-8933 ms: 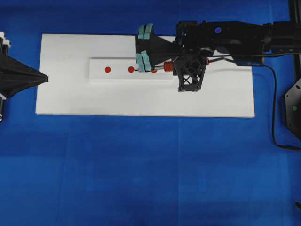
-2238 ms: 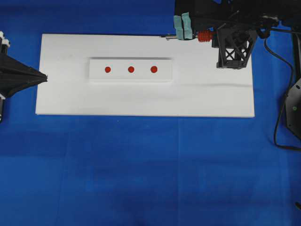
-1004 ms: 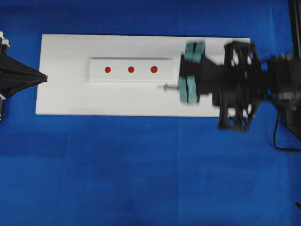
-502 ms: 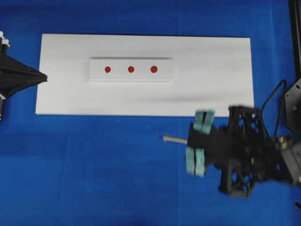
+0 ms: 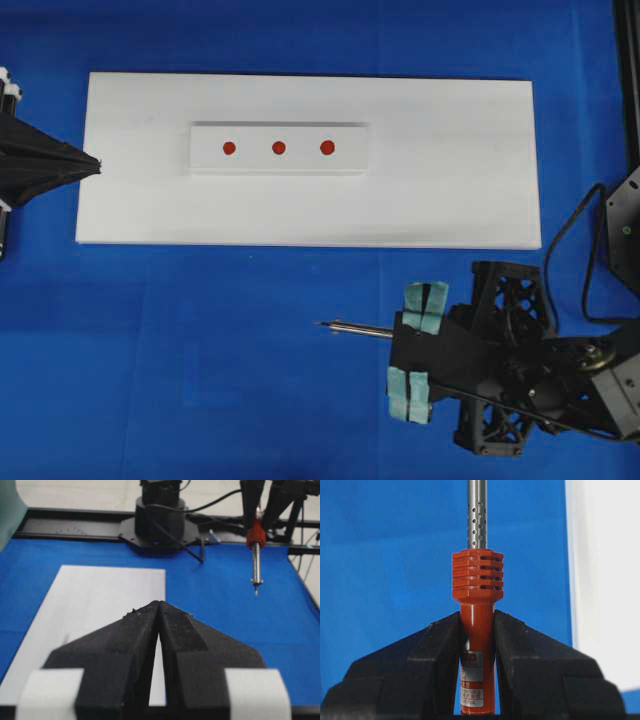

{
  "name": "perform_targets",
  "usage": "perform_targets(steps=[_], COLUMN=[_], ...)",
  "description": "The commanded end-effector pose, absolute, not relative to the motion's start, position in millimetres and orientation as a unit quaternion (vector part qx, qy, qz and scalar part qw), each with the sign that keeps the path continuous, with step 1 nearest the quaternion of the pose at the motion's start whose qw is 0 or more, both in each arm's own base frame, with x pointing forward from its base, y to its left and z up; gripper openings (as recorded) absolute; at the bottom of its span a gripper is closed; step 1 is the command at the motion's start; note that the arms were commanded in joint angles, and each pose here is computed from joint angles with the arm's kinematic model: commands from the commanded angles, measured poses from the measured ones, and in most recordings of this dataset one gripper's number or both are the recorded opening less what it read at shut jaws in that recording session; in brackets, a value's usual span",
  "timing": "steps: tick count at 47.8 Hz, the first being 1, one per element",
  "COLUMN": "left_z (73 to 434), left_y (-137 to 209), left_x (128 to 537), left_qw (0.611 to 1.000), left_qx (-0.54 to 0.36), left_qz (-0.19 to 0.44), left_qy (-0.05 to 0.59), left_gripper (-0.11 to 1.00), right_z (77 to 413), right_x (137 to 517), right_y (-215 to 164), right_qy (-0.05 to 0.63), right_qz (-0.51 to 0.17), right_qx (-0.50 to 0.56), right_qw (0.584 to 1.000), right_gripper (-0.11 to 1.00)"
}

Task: Touch the tip of the soldering iron to the mark.
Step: 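Carry the iron down past the board onto the blue surface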

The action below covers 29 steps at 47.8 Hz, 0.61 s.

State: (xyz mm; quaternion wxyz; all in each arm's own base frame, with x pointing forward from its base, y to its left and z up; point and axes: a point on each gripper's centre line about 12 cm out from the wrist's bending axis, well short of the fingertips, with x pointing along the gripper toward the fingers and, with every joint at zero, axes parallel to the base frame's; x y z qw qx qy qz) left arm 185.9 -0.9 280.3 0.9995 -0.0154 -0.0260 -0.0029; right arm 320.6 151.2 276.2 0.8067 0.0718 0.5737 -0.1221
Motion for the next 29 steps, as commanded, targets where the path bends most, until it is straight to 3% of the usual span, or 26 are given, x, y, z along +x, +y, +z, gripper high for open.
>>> perform_targets(steps=[1, 29], left_z=[285.2, 285.2], left_y=[-1.2, -1.2], left_x=[187.1, 187.1], left_qw=[0.999, 0.999], left_qx=[-0.016, -0.015], left_qz=[-0.004, -0.004], left_qy=[-0.034, -0.034], left_gripper=[0.02, 0.02], right_z=[287.0, 275.8], right_x=[329.5, 415.6], right_y=[151.7, 137.4], right_qy=[0.548, 0.512], right_qz=[-0.112, -0.079], right_qx=[0.084, 0.058], right_qw=[0.825, 0.853], right_gripper=[0.06, 0.06])
